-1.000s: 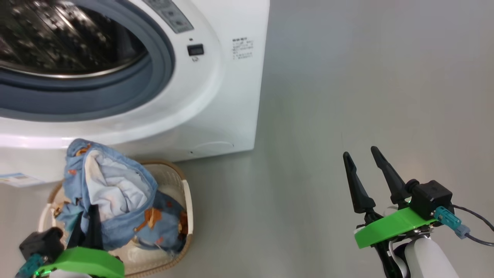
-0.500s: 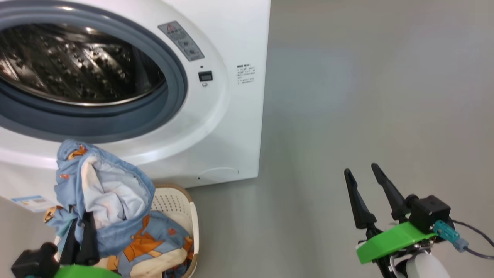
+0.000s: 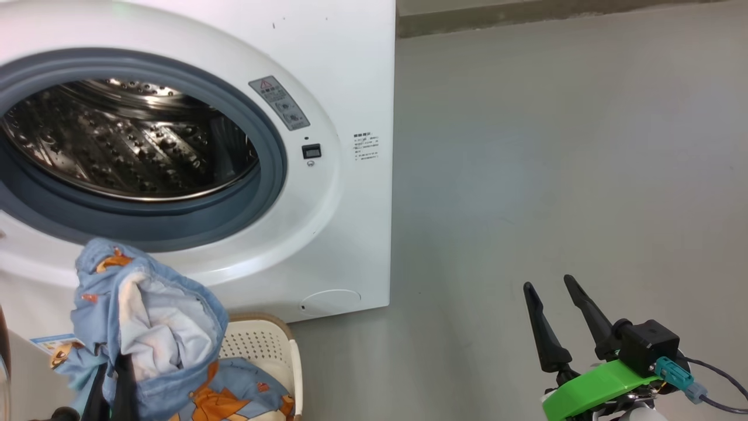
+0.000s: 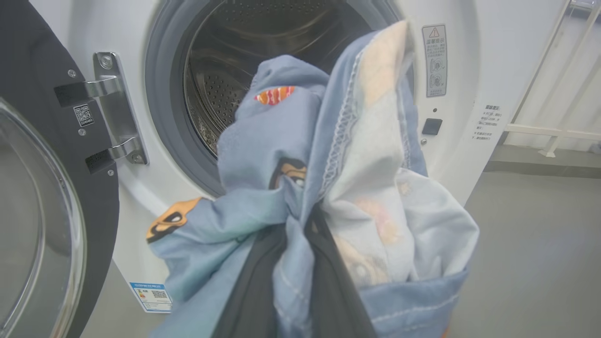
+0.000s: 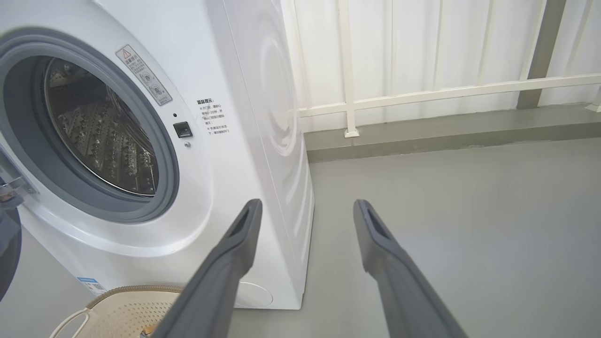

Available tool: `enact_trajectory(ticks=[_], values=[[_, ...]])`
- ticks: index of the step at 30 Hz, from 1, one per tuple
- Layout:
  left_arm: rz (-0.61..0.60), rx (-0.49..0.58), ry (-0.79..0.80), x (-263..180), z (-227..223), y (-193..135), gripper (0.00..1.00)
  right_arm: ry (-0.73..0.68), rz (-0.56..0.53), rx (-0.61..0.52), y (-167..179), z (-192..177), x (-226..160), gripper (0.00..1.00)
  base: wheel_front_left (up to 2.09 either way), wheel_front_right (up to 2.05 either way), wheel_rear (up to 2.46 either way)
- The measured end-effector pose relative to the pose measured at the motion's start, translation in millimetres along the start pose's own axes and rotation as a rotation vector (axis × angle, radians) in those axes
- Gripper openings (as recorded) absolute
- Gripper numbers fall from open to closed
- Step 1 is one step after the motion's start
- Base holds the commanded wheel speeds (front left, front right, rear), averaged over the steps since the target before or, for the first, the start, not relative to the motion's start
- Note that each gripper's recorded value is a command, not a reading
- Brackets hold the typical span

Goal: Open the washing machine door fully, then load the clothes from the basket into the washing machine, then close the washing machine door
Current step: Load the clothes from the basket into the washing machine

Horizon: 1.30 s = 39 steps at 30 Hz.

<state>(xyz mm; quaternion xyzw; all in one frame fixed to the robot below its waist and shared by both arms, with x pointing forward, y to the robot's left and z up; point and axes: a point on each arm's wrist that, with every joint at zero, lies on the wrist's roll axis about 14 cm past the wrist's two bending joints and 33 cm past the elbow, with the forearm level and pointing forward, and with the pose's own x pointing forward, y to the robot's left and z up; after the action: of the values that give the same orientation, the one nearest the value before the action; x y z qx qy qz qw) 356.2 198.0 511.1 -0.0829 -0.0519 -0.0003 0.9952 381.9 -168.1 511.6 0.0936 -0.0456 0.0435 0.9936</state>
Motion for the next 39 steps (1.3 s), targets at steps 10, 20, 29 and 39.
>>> enact_trajectory(ticks=[10,20,29,39], values=[[-0.004,-0.003,-0.01,0.1,2.9,-2.8,0.0,0.007,-0.003,0.001,-0.8,-2.6,-1.1,1.0,0.0,0.0,0.0],[-0.005,-0.033,0.021,8.3,-9.0,-5.4,0.0,0.041,-0.017,0.003,-5.7,-14.5,-1.2,1.0,0.0,0.0,0.0],[-0.025,-0.05,-0.003,56.8,-13.2,-13.7,0.0,0.088,-0.038,0.002,-15.1,-33.4,12.0,1.0,0.0,0.0,0.0],[-0.051,-0.045,-0.017,125.6,-30.4,-21.8,0.0,0.133,-0.041,-0.002,-22.1,-58.5,40.2,1.0,0.0,0.0,0.0]])
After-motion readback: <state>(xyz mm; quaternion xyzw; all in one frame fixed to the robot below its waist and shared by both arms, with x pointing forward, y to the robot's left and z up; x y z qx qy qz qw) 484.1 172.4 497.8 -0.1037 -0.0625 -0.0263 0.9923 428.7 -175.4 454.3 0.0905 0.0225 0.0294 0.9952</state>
